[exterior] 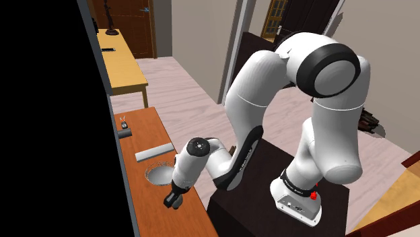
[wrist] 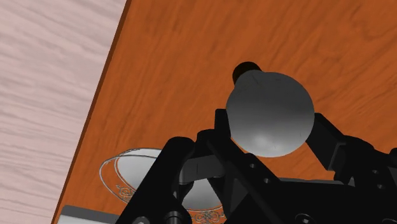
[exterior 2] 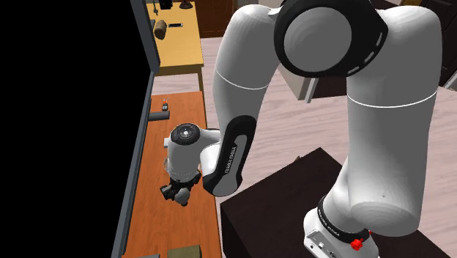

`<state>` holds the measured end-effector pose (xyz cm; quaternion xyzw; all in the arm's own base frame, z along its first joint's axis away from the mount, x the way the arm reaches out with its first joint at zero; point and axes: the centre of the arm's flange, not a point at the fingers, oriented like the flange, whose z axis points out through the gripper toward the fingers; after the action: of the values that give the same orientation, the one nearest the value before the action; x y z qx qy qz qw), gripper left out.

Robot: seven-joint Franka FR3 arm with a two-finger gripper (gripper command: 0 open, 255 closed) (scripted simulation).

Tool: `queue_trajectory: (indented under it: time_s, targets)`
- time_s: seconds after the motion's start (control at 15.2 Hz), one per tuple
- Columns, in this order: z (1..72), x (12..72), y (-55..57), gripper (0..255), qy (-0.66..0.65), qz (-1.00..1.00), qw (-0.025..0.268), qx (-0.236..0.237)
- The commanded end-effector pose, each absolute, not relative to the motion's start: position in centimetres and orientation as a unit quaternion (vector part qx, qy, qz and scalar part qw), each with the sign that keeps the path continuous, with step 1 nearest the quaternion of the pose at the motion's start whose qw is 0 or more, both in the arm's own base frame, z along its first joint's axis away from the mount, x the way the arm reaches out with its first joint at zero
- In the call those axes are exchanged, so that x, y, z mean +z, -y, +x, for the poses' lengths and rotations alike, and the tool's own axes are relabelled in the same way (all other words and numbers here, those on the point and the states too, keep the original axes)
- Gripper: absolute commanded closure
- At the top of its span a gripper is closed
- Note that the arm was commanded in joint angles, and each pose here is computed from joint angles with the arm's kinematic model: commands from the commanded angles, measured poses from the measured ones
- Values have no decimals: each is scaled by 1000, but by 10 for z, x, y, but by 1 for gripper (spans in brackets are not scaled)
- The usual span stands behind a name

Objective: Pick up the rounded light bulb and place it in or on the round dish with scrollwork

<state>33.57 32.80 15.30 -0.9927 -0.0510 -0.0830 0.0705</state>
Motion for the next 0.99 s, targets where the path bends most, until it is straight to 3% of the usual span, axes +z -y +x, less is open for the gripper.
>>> queue_trajectory:
  time_s: [0.0,0.92]
  targets:
    - [335,164,-328,255,51,-993,70,-83]
    - [335,238,-328,255,51,-993,70,-83]
